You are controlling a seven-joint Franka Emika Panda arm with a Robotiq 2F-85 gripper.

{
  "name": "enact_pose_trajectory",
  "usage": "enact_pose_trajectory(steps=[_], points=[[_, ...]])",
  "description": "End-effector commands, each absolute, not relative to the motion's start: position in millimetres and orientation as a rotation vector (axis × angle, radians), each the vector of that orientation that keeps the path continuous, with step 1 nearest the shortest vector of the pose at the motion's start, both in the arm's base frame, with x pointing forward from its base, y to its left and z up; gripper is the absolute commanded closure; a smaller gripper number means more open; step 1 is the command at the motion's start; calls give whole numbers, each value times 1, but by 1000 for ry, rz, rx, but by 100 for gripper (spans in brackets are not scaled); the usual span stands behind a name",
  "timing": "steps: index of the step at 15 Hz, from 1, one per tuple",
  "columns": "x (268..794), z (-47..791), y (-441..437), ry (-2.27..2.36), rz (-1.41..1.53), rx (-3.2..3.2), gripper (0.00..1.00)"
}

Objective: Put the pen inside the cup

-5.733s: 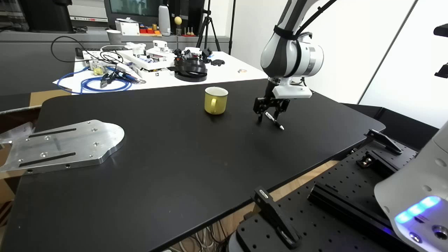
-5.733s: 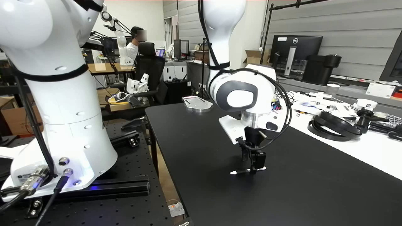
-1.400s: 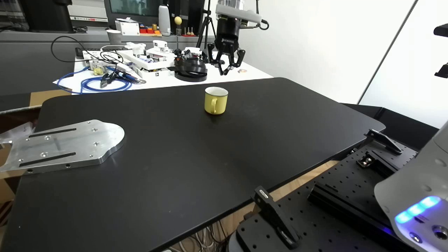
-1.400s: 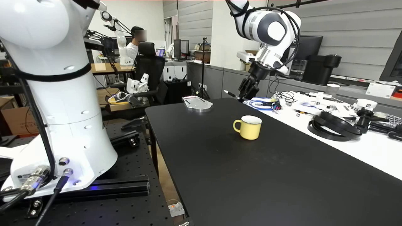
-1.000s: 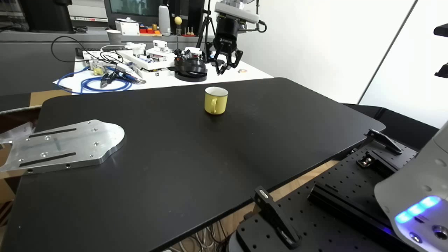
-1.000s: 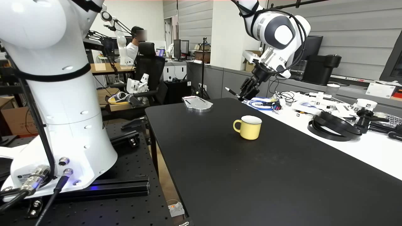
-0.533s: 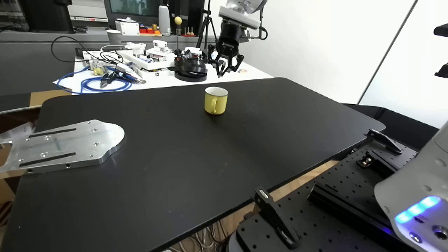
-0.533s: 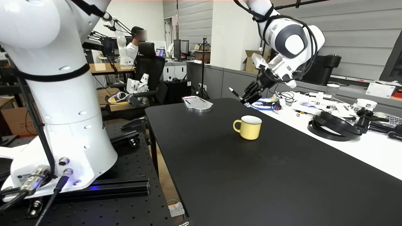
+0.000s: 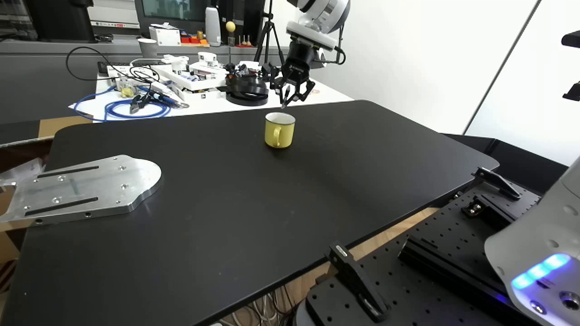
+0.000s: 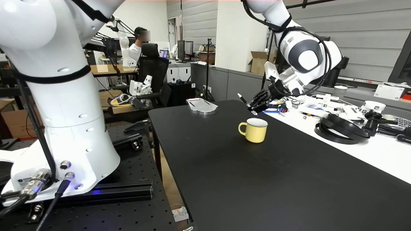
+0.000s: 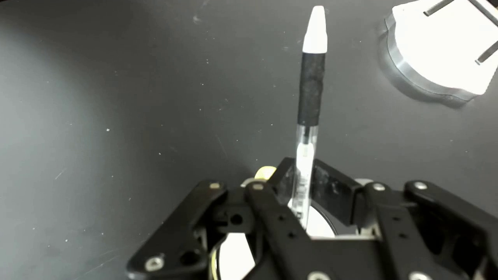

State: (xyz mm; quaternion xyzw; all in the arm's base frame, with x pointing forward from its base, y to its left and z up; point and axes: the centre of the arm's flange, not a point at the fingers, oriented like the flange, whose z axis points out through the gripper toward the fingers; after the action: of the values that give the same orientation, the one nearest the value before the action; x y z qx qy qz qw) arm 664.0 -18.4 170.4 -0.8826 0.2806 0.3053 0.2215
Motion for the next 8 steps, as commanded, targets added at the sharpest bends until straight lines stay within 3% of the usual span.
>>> enact_pose_trajectory(steps=[1,8], points=[[684,162,-23,785,859,-2373,96],[689,147,-24,810,809,-2357,96]])
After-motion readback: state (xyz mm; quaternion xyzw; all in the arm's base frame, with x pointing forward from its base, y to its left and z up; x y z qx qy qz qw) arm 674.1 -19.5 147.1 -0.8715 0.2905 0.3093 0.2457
